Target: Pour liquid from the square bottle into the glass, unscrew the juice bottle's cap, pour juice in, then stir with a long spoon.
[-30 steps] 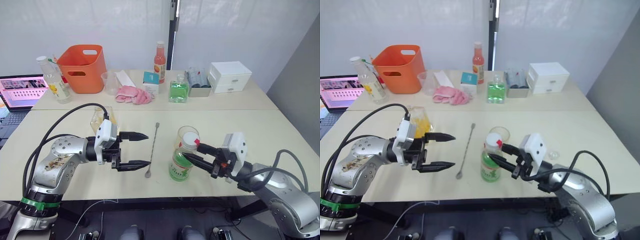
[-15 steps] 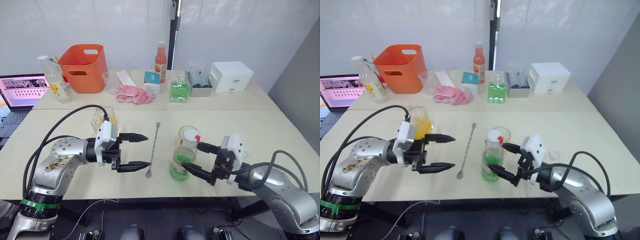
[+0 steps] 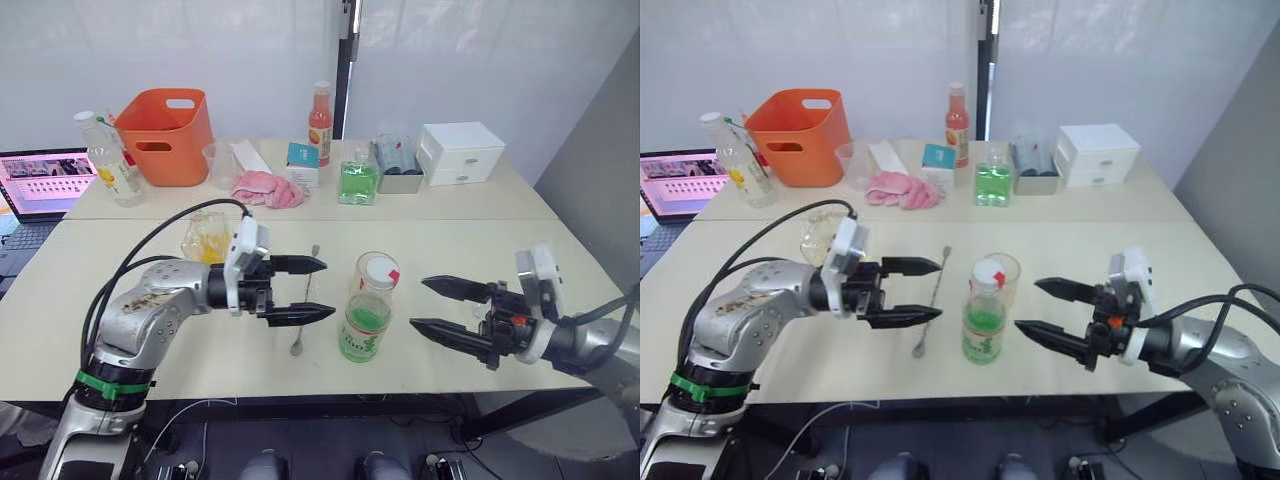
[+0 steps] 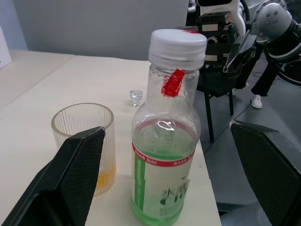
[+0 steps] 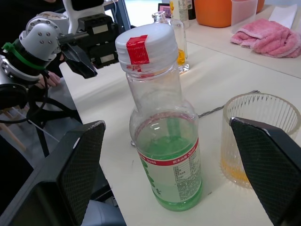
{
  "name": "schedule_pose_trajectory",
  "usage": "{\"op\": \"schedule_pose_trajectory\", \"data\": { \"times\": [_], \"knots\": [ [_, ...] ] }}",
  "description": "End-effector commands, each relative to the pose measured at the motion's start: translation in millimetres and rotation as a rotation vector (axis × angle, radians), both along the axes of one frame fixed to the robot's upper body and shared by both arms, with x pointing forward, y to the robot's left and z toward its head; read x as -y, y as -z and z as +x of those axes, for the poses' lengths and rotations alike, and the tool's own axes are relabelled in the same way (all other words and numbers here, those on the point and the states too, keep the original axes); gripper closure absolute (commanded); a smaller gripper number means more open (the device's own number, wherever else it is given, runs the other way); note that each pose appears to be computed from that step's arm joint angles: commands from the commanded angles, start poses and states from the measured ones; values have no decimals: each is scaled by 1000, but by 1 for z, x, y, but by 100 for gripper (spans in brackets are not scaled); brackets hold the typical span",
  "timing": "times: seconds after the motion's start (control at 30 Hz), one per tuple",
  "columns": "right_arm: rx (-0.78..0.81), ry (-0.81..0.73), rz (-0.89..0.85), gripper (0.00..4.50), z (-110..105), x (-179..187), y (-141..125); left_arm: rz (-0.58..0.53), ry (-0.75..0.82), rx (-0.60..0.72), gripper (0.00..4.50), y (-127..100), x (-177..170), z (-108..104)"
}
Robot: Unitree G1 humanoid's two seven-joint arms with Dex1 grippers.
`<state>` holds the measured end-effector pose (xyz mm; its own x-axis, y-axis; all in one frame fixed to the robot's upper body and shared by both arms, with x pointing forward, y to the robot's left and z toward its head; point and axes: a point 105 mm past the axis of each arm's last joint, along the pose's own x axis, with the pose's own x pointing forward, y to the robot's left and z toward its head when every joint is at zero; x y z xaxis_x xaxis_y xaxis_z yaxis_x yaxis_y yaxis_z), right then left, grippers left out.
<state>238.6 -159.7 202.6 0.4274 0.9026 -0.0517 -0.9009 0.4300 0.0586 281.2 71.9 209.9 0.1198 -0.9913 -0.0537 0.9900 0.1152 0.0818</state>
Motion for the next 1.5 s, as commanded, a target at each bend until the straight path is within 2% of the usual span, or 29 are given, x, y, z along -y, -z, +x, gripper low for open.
{"op": "schedule_pose_trajectory", "data": {
  "times": [0.03, 0.23, 0.87, 1.17, 1.2, 1.5],
  "knots": [
    [52, -2, -6, 2, 3, 3, -11, 10, 9, 58, 0, -11, 18, -4],
    [60, -4, -10, 2, 8, 0, -11, 7, 43, 71, 0, -8, 40, -8],
    [92, 36, 7, 2, 10, -3, -11, 0, 106, 16, 0, -9, 47, -9],
    [97, 47, 18, 0, 7, -4, -13, -16, 116, 10, 283, -13, 55, 0],
    [98, 47, 19, 0, 7, -4, -14, -16, 120, 8, 294, -13, 55, 0],
    [145, 22, 31, 0, 3, -16, -29, -10, 128, 50, 294, -11, 57, 0]
  ]
}}
